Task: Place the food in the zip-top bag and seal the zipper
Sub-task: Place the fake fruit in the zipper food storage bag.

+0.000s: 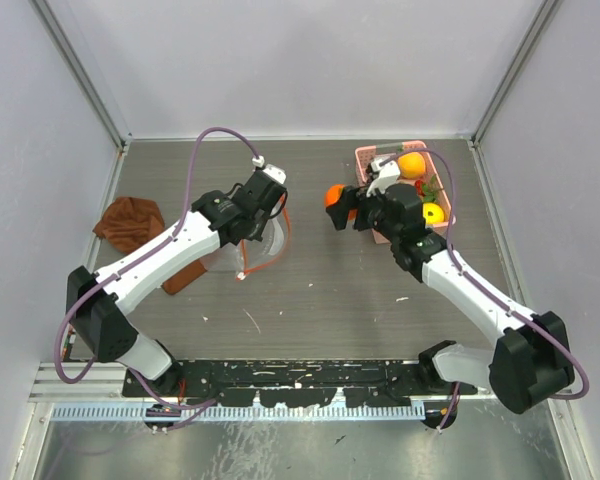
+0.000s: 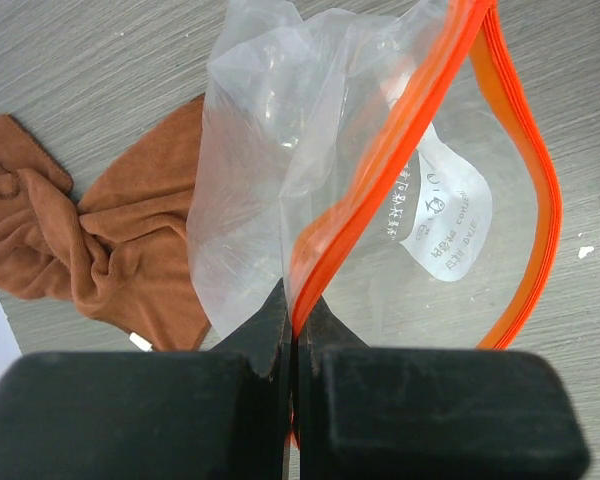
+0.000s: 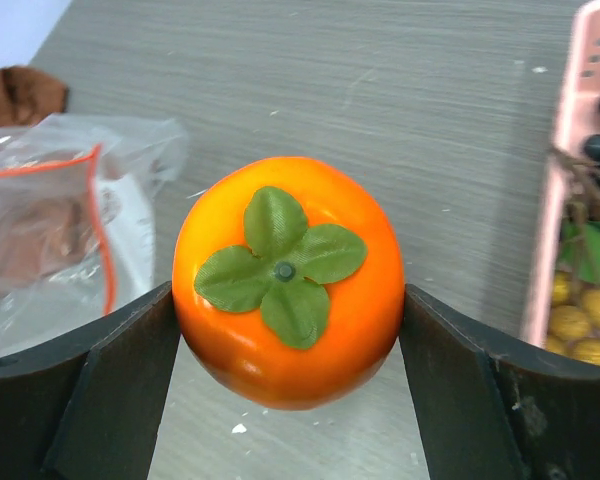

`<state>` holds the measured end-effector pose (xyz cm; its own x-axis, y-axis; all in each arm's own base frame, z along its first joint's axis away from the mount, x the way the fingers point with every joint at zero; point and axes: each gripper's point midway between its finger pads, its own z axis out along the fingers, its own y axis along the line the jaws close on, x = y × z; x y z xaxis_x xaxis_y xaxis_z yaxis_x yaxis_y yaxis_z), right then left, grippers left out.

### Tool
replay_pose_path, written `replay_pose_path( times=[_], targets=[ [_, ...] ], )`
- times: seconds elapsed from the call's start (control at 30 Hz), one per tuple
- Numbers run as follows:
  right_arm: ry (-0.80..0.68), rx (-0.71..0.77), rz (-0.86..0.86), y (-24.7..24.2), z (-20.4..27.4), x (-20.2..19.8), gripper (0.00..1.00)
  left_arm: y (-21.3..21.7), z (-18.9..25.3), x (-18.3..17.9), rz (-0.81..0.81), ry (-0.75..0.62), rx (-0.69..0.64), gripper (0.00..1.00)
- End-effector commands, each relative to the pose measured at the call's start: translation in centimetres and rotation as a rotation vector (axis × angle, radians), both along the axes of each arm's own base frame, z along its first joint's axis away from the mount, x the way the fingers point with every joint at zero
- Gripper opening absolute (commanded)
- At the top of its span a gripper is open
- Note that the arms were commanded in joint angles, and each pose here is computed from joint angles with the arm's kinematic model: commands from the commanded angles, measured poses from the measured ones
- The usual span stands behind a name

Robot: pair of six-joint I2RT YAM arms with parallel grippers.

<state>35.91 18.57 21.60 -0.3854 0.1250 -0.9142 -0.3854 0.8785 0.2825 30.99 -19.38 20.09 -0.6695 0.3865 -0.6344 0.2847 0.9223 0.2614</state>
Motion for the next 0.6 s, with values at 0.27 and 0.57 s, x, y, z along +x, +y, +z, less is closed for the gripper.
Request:
replay_pose_path(
  times=[0.27, 0.57],
  targets=[
    [-0.158, 0.178, 0.328, 8.4, 4.6, -6.1, 0.57, -0.4, 2.3, 0.0, -0.022, -0.046, -0.066, 0.00],
    [-0.161, 0.239, 0.480, 12.4, 4.4, -8.3, 0.57, -0.6, 2.2, -0.1, -0.030, -0.040, -0.078, 0.00]
  ],
)
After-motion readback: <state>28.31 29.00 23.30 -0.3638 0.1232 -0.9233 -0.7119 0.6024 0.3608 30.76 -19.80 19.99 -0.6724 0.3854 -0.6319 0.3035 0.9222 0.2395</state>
